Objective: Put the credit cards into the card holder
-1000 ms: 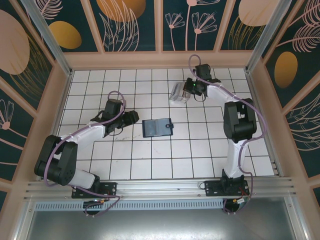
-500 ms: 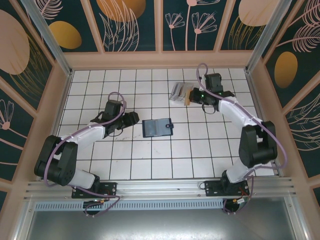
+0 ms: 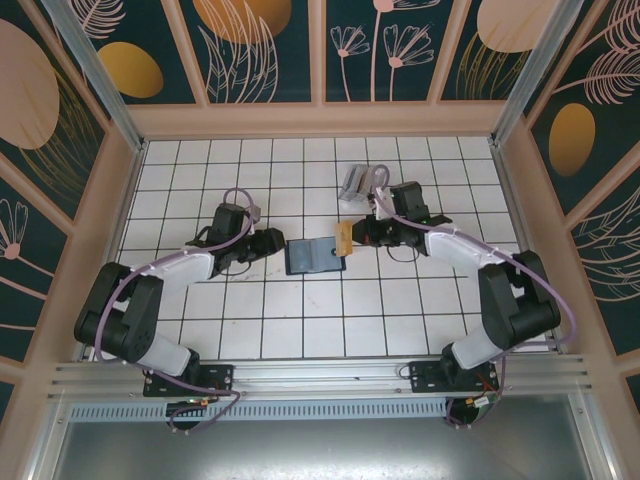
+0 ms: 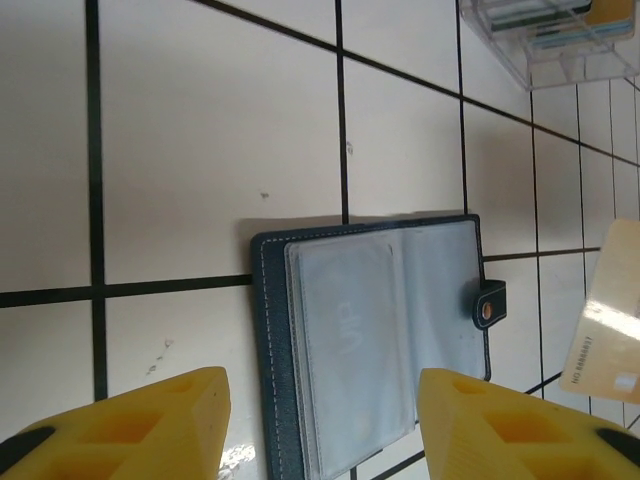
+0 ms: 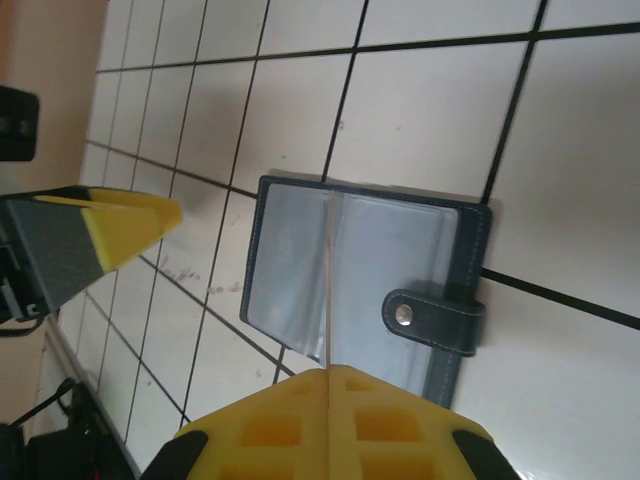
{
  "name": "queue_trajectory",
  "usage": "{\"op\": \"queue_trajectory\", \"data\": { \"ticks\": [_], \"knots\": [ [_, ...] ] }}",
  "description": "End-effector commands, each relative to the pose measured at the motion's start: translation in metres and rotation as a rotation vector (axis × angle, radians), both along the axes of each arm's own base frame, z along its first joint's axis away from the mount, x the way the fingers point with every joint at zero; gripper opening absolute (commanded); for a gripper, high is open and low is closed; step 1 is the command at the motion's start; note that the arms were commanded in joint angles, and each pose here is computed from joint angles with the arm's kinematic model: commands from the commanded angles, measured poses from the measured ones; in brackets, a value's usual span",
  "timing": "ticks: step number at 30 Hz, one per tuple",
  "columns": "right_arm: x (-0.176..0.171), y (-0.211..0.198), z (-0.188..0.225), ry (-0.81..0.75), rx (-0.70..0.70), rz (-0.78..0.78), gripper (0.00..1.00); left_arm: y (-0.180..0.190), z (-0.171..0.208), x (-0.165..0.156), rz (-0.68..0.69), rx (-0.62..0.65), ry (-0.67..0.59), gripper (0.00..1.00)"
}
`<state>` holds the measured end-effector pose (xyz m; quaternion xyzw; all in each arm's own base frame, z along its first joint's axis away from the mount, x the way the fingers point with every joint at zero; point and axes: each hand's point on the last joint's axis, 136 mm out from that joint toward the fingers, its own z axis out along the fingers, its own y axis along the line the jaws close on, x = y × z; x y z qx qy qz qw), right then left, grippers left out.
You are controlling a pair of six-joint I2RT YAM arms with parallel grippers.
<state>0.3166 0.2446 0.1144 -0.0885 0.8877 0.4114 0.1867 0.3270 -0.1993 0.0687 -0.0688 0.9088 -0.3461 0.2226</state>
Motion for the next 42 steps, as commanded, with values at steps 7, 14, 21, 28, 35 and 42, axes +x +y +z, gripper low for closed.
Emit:
{"op": "queue_trajectory", "data": {
  "ticks": [7, 14, 21, 28, 35, 42],
  "knots": [
    [-0.009, 0.040, -0.024, 0.137, 0.118, 0.137, 0.00, -0.021, -0.009, -0.011, -0.091, 0.007, 0.021, 0.49],
    [-0.002, 0.049, -0.040, 0.205, 0.142, 0.145, 0.00, -0.025, -0.021, -0.019, -0.100, 0.016, 0.060, 0.48],
    [0.000, 0.055, -0.056, 0.271, 0.157, 0.152, 0.00, -0.025, -0.031, -0.019, -0.113, 0.053, 0.094, 0.48],
    [-0.003, 0.060, -0.067, 0.316, 0.138, 0.162, 0.00, -0.025, -0.041, -0.020, -0.105, 0.061, 0.123, 0.43],
    [-0.005, 0.063, -0.070, 0.332, 0.149, 0.163, 0.00, -0.019, -0.045, -0.017, -0.083, 0.096, 0.130, 0.32],
    [-0.003, 0.065, -0.071, 0.340, 0.174, 0.162, 0.00, -0.008, -0.054, -0.017, -0.042, 0.159, 0.151, 0.24]
  ]
}}
